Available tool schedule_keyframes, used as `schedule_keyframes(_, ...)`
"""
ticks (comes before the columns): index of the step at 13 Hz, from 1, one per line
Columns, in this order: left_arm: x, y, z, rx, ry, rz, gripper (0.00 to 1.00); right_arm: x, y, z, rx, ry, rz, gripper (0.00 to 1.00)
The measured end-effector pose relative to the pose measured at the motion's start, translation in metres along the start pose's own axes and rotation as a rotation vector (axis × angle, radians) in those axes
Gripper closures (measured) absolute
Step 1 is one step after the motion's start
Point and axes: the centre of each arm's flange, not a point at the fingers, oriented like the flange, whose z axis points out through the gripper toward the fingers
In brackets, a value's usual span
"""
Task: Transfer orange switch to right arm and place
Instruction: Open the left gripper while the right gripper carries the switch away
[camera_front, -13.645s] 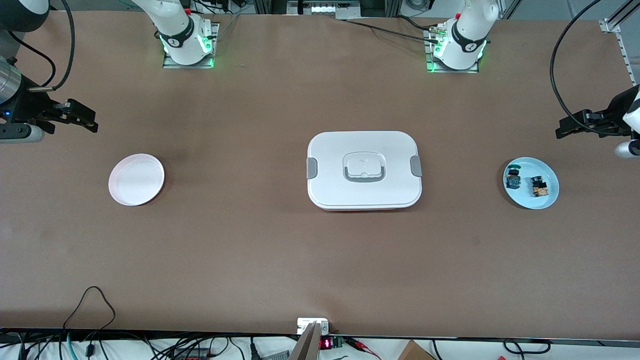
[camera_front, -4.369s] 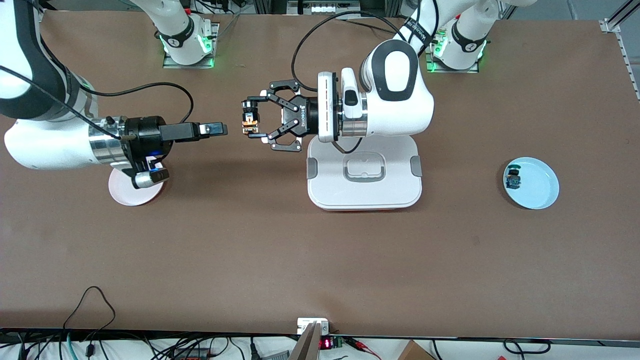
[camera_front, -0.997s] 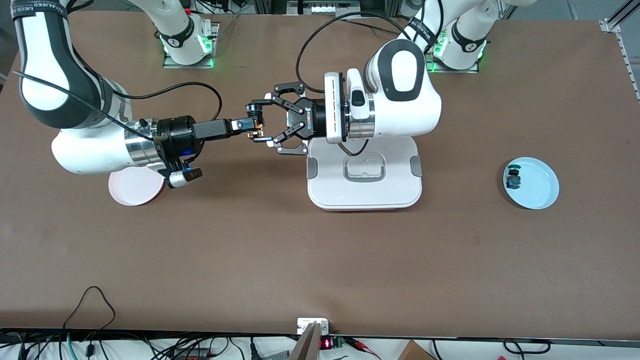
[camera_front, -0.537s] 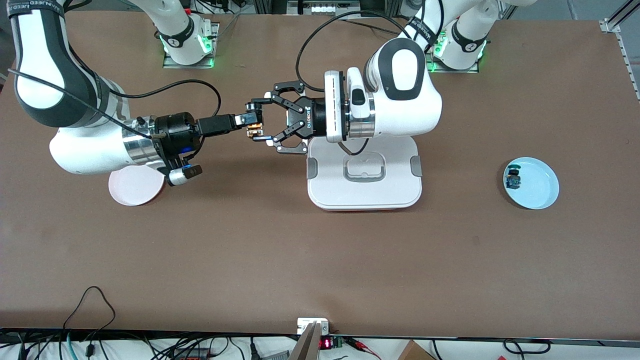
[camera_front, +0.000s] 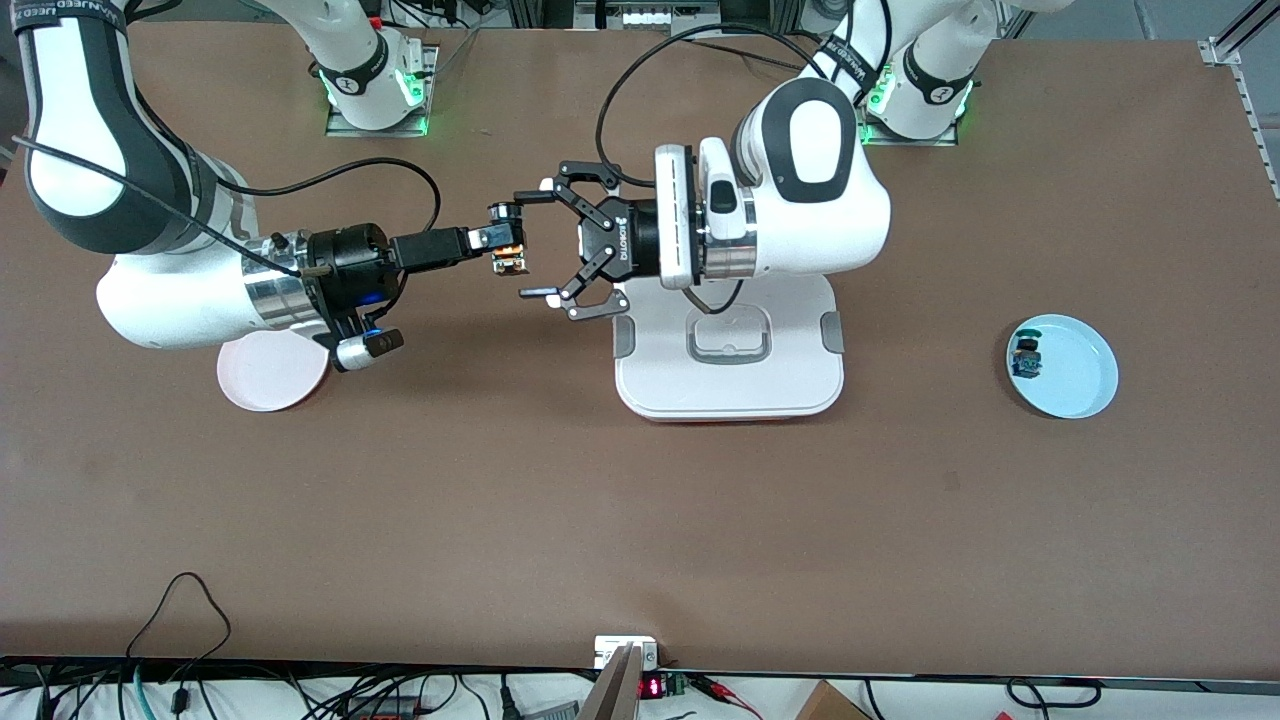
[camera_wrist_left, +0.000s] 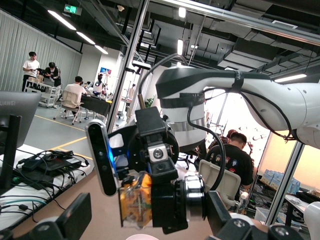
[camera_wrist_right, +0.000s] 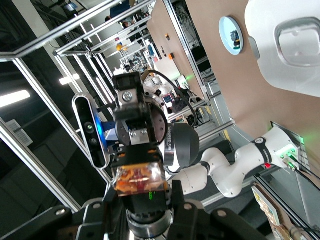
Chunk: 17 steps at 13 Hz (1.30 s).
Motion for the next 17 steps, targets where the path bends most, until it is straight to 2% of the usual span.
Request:
schedule_keyframes(1,0.005,-0.019,-0.023,-0.002,0.021,0.028,0.00,-0.001,0.000,0.000,0.000,-0.008,-0.001,0.57)
schedule_keyframes(3,0.004,-0.076,-0.105,-0.002,0.083,0.127,0.00,-0.002,0.000,-0.002,0.001,-0.017,-0.001,0.57)
schedule_keyframes(5,-0.014,-0.125,-0.199,-0.057,0.174,0.161,0.00,-0.004,0.000,-0.017,0.010,-0.028,0.000,0.57)
schedule_keyframes(6,-0.026,-0.142,-0.240,-0.080,0.178,0.174,0.00,-0.005,0.000,-0.028,0.018,-0.034,0.001,0.57)
schedule_keyframes(9,-0.036,-0.165,-0.356,-0.083,0.057,0.230,0.00,-0.008,0.004,-0.066,0.020,-0.041,0.006,0.57)
schedule_keyframes(11,-0.029,-0.163,-0.418,-0.133,-0.087,0.279,0.00,-0.013,0.011,-0.089,-0.013,-0.048,0.014,0.57)
schedule_keyframes(13,-0.014,-0.166,-0.460,-0.140,-0.252,0.333,0.00,-0.015,0.018,-0.103,-0.053,-0.044,0.005,0.57)
schedule_keyframes(15,0.005,-0.169,-0.504,-0.088,-0.351,0.380,0.00,-0.015,0.027,-0.111,-0.119,-0.034,0.013,0.57)
schedule_keyframes(17,0.032,-0.168,-0.571,0.017,-0.467,0.427,0.00,-0.015,0.040,-0.120,-0.215,-0.026,0.022,0.57)
